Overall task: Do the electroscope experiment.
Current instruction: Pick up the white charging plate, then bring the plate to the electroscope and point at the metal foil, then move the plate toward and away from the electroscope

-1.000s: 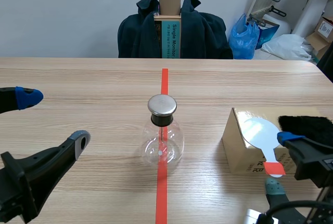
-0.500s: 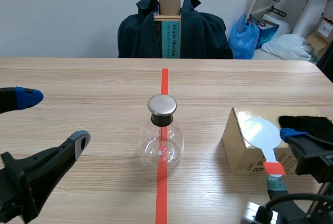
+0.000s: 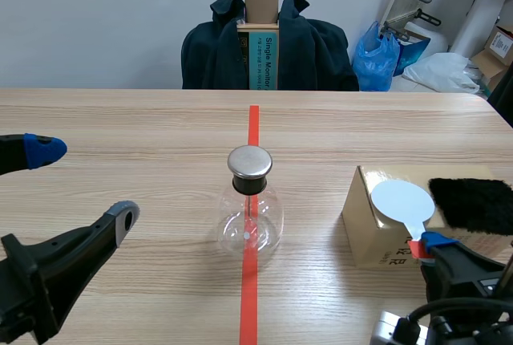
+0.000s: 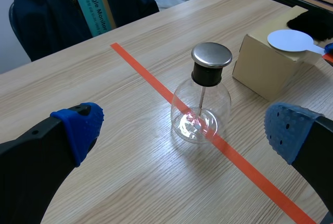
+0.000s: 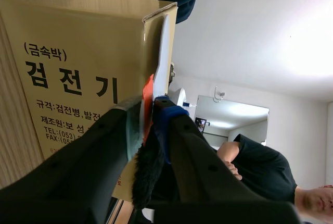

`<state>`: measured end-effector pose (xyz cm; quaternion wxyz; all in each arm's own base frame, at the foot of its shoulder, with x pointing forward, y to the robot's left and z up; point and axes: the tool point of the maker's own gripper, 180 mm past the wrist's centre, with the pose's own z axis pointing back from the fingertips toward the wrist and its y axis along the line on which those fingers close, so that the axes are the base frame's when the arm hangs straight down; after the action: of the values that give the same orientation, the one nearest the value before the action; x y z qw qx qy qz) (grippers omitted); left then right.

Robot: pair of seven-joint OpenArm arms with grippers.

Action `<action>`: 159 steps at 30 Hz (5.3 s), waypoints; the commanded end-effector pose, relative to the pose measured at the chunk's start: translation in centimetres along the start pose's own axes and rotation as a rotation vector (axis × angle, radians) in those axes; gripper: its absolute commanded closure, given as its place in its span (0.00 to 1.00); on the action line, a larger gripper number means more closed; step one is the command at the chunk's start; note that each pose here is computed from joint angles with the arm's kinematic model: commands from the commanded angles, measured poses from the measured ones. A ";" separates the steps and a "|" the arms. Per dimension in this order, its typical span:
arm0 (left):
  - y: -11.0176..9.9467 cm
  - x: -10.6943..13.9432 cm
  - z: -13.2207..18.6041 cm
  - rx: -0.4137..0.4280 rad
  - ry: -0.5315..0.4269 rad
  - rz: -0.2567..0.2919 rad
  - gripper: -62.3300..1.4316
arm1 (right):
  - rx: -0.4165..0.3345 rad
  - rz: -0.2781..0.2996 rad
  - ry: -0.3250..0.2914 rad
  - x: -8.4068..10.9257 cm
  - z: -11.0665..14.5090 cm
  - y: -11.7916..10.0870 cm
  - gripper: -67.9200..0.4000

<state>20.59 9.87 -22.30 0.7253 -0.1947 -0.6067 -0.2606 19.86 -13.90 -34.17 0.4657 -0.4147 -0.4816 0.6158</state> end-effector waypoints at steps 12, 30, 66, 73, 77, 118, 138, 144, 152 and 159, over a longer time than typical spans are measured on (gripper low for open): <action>-0.3 -0.1 -0.2 -0.011 0.016 -0.033 0.18 | -0.023 0.035 -0.001 -1.4 0.0 -0.9 0.98; 4.4 -8.0 -3.3 -0.107 0.099 0.017 0.93 | -0.465 -0.033 0.089 -9.6 1.4 -16.7 0.98; -0.9 -12.1 -10.5 -0.235 0.068 0.059 0.93 | -0.634 -0.213 -0.141 -2.2 -2.3 -22.3 0.98; -0.9 -12.1 -10.5 -0.235 0.068 0.059 0.93 | -0.607 -0.331 -0.189 2.3 -3.6 -21.1 0.98; -0.9 -12.1 -10.5 -0.235 0.069 0.060 0.93 | -0.516 -0.274 -0.198 4.2 -4.5 -18.1 0.98; -0.9 -12.1 -10.5 -0.235 0.069 0.060 0.93 | -0.264 -0.007 -0.551 11.0 -4.7 -7.9 0.98; -0.9 -12.1 -10.5 -0.235 0.069 0.060 0.93 | -0.259 0.036 -0.578 11.5 -4.4 -7.6 0.98; -0.9 -12.1 -10.5 -0.235 0.069 0.060 0.93 | -0.260 0.019 -0.448 9.5 -5.6 -7.8 0.98; -0.9 -12.1 -10.5 -0.235 0.069 0.060 0.93 | -0.258 -0.007 -0.257 6.2 -6.7 -8.0 0.98; -0.9 -12.1 -10.5 -0.235 0.069 0.060 0.93 | -0.257 -0.019 -0.157 4.4 -7.1 -8.0 0.98</action>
<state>26.17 4.69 -37.26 0.7364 -0.2834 -0.5258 -0.3177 26.55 -7.11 -29.32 0.3830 -0.4050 -0.5859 0.5882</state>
